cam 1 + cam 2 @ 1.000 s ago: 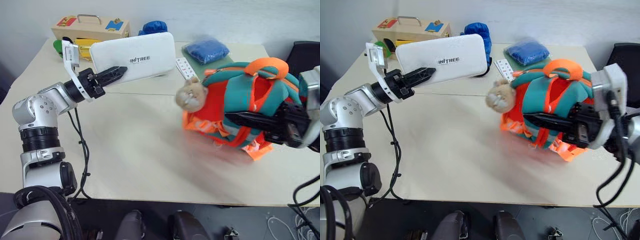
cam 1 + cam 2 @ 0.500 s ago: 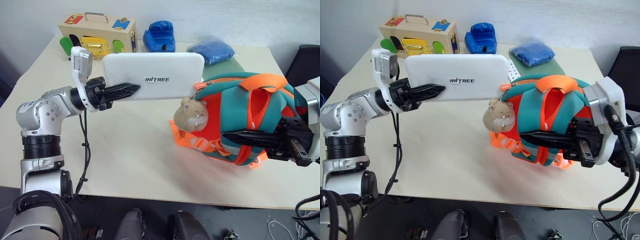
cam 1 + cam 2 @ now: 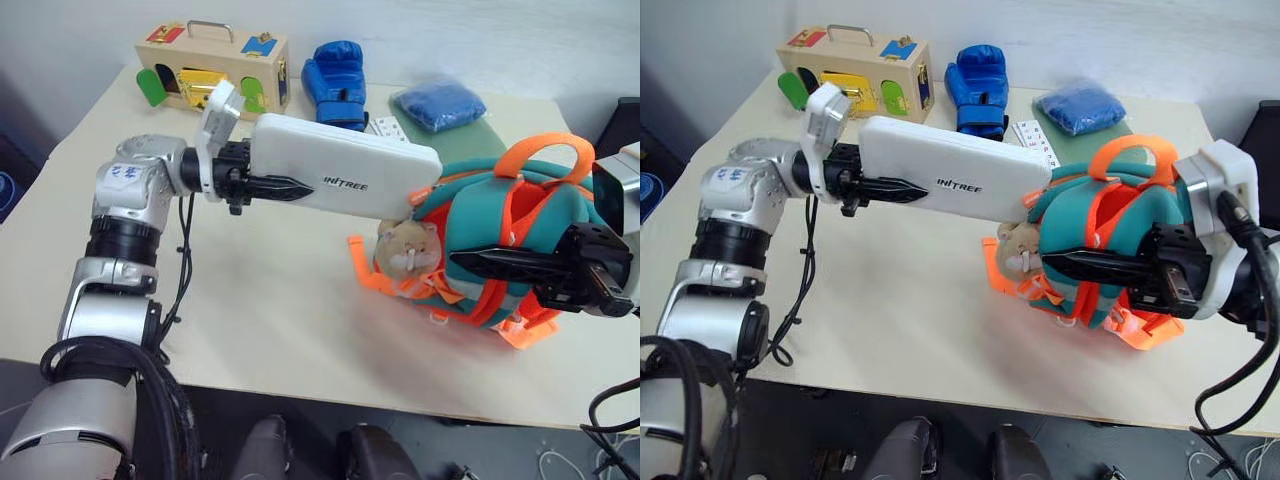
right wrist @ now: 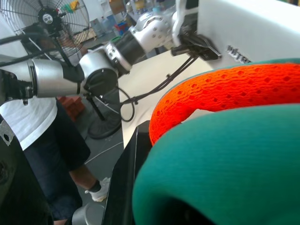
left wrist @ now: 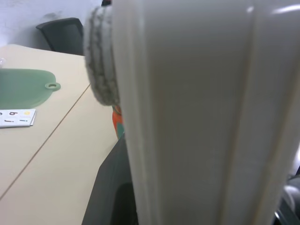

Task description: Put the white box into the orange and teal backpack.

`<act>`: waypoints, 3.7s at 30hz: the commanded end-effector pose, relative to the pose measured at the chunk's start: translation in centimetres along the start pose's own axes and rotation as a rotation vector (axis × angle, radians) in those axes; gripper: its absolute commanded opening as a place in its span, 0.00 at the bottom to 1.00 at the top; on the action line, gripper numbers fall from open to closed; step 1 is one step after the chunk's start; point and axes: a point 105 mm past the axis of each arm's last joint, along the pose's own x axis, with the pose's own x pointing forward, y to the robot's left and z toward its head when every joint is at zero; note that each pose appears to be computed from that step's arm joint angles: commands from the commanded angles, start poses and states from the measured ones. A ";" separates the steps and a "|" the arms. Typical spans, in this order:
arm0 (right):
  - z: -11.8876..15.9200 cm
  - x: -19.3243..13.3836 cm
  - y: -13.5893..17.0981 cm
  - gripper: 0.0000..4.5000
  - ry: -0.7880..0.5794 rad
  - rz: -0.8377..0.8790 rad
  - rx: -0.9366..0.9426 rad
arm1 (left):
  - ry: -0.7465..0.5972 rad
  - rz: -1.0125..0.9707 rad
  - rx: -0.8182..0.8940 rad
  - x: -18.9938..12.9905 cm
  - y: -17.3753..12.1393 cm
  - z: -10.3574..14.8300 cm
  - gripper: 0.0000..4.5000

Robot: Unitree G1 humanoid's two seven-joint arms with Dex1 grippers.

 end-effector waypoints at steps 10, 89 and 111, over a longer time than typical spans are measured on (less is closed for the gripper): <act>0.9 -0.3 2.6 0.00 -0.021 0.057 -0.033 | -0.074 -0.025 0.063 -0.6 1.0 4.3 0.30; 0.5 -2.3 3.9 0.00 -0.010 0.048 0.105 | -0.090 -0.299 0.095 5.8 -1.0 5.4 0.30; 0.1 -2.4 4.1 0.00 -0.042 0.052 0.127 | -0.404 -0.355 -0.070 7.5 -0.9 7.1 0.30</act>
